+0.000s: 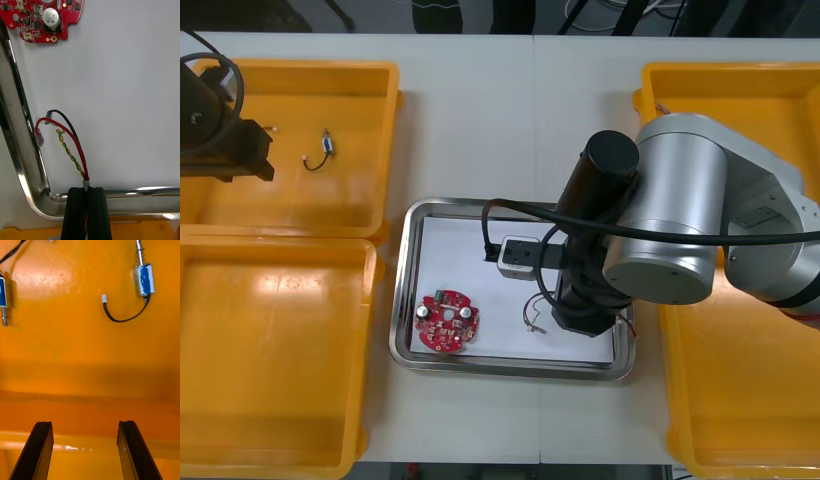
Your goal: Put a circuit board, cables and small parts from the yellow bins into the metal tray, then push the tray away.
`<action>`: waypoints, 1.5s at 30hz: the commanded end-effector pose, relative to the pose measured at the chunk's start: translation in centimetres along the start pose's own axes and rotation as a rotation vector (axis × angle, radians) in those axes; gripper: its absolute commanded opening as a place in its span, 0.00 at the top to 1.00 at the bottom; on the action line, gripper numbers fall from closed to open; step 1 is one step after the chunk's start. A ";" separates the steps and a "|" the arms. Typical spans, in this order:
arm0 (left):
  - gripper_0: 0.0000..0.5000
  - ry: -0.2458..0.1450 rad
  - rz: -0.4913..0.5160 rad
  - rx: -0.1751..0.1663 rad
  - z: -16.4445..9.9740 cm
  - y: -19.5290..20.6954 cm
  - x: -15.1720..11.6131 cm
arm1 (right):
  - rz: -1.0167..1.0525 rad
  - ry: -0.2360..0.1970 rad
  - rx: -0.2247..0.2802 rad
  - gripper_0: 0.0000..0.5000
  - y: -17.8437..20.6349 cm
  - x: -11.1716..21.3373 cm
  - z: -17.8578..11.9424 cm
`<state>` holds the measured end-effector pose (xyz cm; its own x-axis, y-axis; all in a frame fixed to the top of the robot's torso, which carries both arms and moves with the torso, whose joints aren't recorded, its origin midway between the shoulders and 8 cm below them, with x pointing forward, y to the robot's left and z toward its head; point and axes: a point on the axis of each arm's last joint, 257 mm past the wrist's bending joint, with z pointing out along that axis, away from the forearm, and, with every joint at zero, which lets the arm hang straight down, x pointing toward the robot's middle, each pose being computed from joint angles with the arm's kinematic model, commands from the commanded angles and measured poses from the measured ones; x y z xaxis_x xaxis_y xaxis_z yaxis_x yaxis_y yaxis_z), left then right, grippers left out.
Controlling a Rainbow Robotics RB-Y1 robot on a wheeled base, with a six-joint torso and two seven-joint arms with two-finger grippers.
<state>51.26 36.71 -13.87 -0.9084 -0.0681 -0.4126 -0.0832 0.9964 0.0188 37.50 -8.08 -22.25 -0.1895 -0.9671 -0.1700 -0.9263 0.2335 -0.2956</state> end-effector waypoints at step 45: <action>0.00 -0.092 0.140 -0.108 5.4 4.9 -9.3 | 0.007 -0.014 0.068 0.00 -0.3 -2.3 4.0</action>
<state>59.51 43.93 -17.59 -0.8992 0.0384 -0.4358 -0.0353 0.9865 0.1596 40.20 -6.68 -27.06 -0.1992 -0.9689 -0.1466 -0.8996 0.2401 -0.3647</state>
